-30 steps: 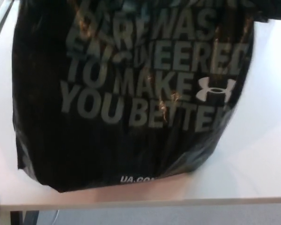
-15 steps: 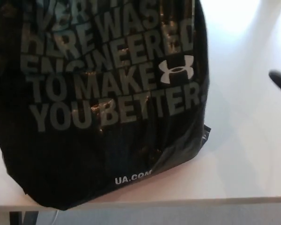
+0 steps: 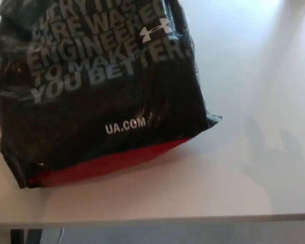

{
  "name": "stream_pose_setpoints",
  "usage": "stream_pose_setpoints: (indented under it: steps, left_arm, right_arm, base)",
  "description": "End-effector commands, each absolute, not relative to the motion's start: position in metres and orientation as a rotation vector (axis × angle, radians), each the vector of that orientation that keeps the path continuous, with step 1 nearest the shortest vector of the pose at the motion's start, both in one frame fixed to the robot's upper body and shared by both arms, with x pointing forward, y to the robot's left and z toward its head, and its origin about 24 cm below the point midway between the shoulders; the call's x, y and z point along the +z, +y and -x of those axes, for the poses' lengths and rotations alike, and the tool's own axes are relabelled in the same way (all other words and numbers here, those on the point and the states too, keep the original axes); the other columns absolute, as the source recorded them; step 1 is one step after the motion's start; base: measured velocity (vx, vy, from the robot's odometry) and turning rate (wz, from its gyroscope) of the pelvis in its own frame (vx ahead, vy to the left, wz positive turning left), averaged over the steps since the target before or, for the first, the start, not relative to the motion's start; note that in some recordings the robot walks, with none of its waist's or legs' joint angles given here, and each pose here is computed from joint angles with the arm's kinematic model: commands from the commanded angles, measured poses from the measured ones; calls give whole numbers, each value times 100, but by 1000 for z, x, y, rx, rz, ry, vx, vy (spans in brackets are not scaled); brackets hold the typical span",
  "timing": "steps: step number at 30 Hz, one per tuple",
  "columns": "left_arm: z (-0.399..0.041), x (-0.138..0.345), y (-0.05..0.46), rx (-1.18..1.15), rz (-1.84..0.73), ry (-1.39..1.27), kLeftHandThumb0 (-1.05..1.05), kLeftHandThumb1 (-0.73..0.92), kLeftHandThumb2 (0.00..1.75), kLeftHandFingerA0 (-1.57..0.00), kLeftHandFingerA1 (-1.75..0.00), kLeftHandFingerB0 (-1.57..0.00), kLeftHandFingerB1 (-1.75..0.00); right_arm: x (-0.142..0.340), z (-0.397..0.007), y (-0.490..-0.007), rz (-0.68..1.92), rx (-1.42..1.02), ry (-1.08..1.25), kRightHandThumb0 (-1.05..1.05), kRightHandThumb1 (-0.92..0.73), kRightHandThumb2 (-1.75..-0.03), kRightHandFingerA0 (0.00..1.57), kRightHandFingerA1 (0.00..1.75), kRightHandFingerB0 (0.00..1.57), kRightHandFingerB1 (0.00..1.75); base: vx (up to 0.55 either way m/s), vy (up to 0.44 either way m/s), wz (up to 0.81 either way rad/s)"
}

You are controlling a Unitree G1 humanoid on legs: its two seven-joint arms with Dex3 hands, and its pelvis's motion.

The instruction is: A plastic bag is kept infront of the robot in the middle of the desk and the robot uses both its hands to grab it from the top and lifts it up and then releases it.

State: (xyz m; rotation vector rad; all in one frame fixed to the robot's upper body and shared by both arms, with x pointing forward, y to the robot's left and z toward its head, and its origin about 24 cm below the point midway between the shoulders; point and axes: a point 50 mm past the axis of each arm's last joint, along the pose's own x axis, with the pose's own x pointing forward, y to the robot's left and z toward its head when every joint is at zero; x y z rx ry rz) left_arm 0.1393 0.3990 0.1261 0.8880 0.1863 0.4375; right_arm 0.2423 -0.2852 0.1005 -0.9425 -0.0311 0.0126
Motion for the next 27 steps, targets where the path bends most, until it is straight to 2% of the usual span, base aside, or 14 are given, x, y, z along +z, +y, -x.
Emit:
stream_pose_setpoints:
  steps: [1,3,5,6,7,8,10,11,13,15,16,20,23,27]
  left_arm:
    - [-100,103,414,480,-857,236,-73,62,97,-1,-30,-4,-22]
    - [-87,92,412,473,-835,235,-69,80,66,-4,-39,-8,-22]
    - [-66,79,401,442,-813,217,-73,65,98,-3,-44,-7,-31]
    - [-52,69,386,403,-780,167,-35,54,109,-1,-51,0,-49]
    - [-51,68,384,400,-777,161,-35,54,109,-1,-51,0,-49]
    - [-46,63,379,390,-752,145,-67,84,66,-17,-34,-17,-27]
    - [-20,44,345,334,-611,100,-70,67,96,-16,-46,-10,-40]
    - [-12,39,334,337,-532,65,-63,78,64,-30,-33,-22,-28]
    - [-3,34,322,330,-498,49,-66,81,64,-33,-33,-23,-29]
    - [14,24,289,291,-440,10,-65,80,65,-37,-32,-30,-30]
    - [20,21,277,281,-402,-2,-64,63,101,-36,-53,-19,-44]
    - [31,5,258,226,-353,12,-69,65,100,-36,-51,-20,-43]
    - [41,-8,246,208,-379,48,-58,63,101,-39,-54,-20,-45]
    - [52,-23,237,217,-384,138,-63,67,101,-36,-52,-23,-45]
  right_arm:
    - [98,-212,-282,923,74,-114,-85,-59,-97,1,31,0,9]
    - [96,-198,-281,933,67,-157,-82,-57,-98,4,37,3,15]
    - [87,-173,-278,900,62,-195,-91,-64,-100,6,24,6,10]
    - [78,-154,-271,885,58,-210,-93,-66,-102,9,27,8,11]
    - [78,-153,-271,885,58,-212,-93,-66,-102,9,27,8,11]
    - [74,-145,-268,885,61,-208,-90,-65,-103,7,32,7,15]
    - [56,-110,-257,857,84,-204,-83,-63,-101,4,37,6,24]
    - [48,-99,-251,812,96,-215,-78,-70,-65,9,32,7,24]
    - [39,-85,-245,766,118,-213,-72,-73,-61,7,33,1,26]
    - [13,-49,-234,694,178,-86,-92,-68,-96,6,18,0,0]
    - [0,-32,-229,675,196,-26,-88,-64,-92,5,20,0,0]
    - [-29,8,-217,642,219,135,-67,-81,-64,0,26,0,0]
    - [-41,37,-207,597,229,247,-68,-54,-88,0,26,0,15]
    - [-50,55,-192,574,227,304,-80,-67,-98,3,30,3,17]
  base:
    - [0,0,0]
    - [0,0,0]
    - [0,0,0]
    - [0,0,0]
    - [0,0,0]
    - [0,0,0]
    - [0,0,0]
    - [0,0,0]
    - [0,0,0]
    - [0,0,0]
    - [0,0,0]
    - [0,0,0]
    - [0,0,0]
    - [0,0,0]
